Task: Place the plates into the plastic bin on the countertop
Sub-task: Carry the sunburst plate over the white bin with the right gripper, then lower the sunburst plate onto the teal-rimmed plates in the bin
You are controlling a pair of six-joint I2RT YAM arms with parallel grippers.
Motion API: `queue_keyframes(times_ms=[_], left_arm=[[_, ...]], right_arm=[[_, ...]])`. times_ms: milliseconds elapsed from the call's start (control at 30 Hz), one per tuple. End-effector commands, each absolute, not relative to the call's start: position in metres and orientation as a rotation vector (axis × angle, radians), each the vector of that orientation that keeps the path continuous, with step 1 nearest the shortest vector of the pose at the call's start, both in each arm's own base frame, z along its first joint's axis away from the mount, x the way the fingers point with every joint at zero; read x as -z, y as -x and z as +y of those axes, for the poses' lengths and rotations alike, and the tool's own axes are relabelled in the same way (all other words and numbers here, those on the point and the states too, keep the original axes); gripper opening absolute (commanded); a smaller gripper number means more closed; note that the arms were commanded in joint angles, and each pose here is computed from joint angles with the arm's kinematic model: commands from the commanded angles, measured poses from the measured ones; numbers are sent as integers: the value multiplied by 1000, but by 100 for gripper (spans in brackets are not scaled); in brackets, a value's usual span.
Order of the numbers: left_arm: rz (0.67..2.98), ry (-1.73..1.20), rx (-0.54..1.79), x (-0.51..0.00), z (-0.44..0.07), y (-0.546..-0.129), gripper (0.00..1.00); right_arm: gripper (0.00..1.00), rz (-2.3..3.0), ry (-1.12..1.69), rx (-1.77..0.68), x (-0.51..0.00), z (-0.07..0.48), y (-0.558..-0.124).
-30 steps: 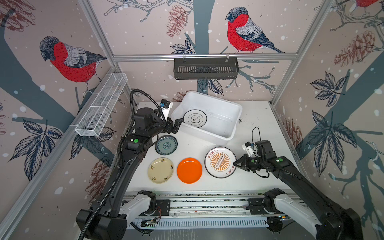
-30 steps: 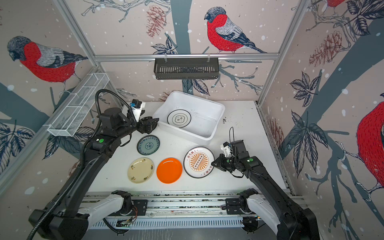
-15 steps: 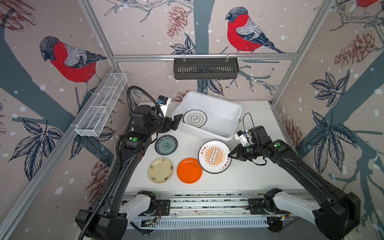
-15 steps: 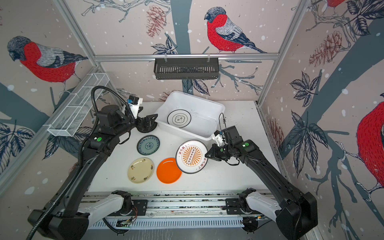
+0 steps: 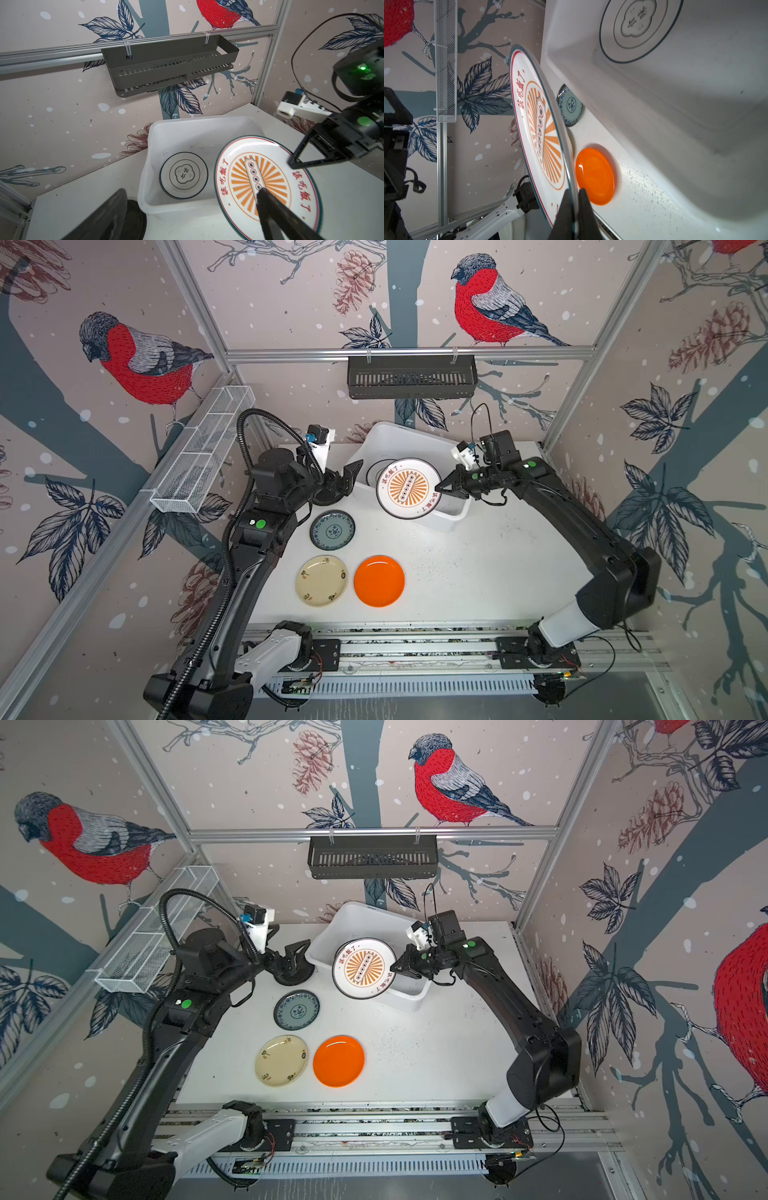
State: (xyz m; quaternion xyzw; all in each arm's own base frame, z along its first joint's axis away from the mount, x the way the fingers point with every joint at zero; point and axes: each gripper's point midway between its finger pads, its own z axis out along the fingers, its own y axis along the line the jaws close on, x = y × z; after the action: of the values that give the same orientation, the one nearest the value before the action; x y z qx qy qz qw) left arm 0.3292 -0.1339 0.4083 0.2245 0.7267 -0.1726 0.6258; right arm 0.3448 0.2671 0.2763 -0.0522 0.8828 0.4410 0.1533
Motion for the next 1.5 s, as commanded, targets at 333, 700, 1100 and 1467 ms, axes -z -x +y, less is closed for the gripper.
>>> queue_keyframes(times_ms=[333,700,1100,1467], left_arm=[[1597,-564,397,-416,-141,-331,97],[1632,-578,394,-405,-143,-341,97],[1648,-555,404,-400,-144,-354,96],[1648,-549,408,-398,-144,-352,97]], right_arm=[[2,2533,135,-1122,-226,284,-473],[2,2558,49,-1144,-160,296,-525],[4,2563,-59,-1211,-124,299,-546],[5,2606,-84,-1213,-100,310,-542]])
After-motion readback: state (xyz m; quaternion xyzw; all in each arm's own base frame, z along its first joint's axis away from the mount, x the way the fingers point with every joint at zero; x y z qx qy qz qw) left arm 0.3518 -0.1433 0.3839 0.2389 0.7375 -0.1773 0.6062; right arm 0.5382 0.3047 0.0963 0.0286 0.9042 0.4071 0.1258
